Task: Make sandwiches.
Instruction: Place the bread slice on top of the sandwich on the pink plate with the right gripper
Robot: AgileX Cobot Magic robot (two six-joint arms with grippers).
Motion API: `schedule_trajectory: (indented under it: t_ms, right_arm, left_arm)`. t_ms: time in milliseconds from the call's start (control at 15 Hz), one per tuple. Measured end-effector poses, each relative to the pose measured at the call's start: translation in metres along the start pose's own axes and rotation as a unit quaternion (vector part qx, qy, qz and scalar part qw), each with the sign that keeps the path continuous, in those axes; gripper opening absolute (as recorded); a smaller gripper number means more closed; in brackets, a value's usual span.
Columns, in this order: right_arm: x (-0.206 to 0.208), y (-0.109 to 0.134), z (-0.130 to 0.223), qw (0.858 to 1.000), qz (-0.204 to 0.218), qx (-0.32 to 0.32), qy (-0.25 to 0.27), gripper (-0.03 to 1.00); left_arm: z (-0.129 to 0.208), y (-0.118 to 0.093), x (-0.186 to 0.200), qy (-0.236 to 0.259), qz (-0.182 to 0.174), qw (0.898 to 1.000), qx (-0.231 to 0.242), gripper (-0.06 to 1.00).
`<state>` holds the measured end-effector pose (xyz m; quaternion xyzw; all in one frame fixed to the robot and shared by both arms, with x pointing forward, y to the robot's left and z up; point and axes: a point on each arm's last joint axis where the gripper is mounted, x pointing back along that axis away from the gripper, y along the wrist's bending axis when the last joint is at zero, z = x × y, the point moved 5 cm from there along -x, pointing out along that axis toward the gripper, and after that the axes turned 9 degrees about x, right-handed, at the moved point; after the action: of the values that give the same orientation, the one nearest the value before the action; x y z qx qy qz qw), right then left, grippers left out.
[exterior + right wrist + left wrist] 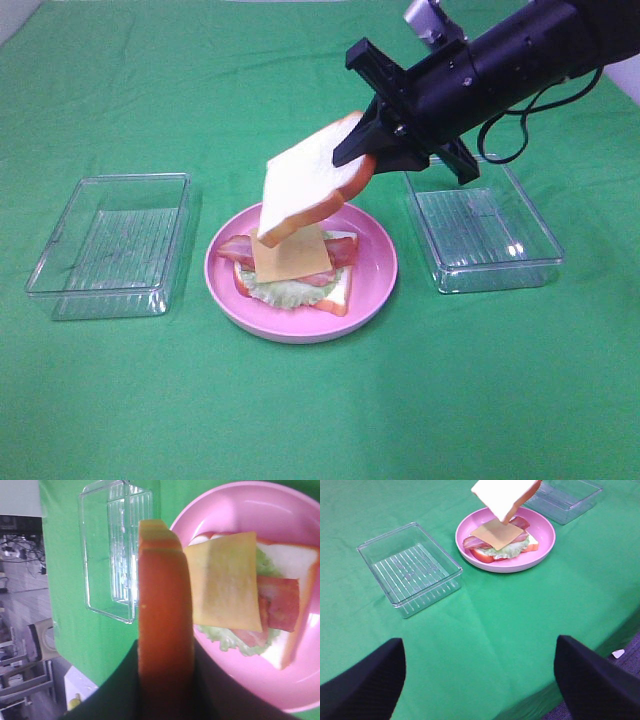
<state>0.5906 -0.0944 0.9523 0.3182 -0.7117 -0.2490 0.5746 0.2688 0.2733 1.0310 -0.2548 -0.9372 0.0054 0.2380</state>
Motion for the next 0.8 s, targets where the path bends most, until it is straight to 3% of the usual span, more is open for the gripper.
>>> schedule_trajectory:
  t_ms: [600,800]
  right_arm:
    - [-0.062,-0.030,0.012,0.991,-0.092,-0.094,0.023,0.20]
    - [-0.071,-0.035,0.017,0.989,-0.095,-0.105,0.039,0.20]
  left_arm:
    - [0.000,0.000,0.000,0.000,0.000,1.000,0.000,0.77]
    - [0.000,0.000,0.000,0.000,0.000,1.000,0.000,0.77]
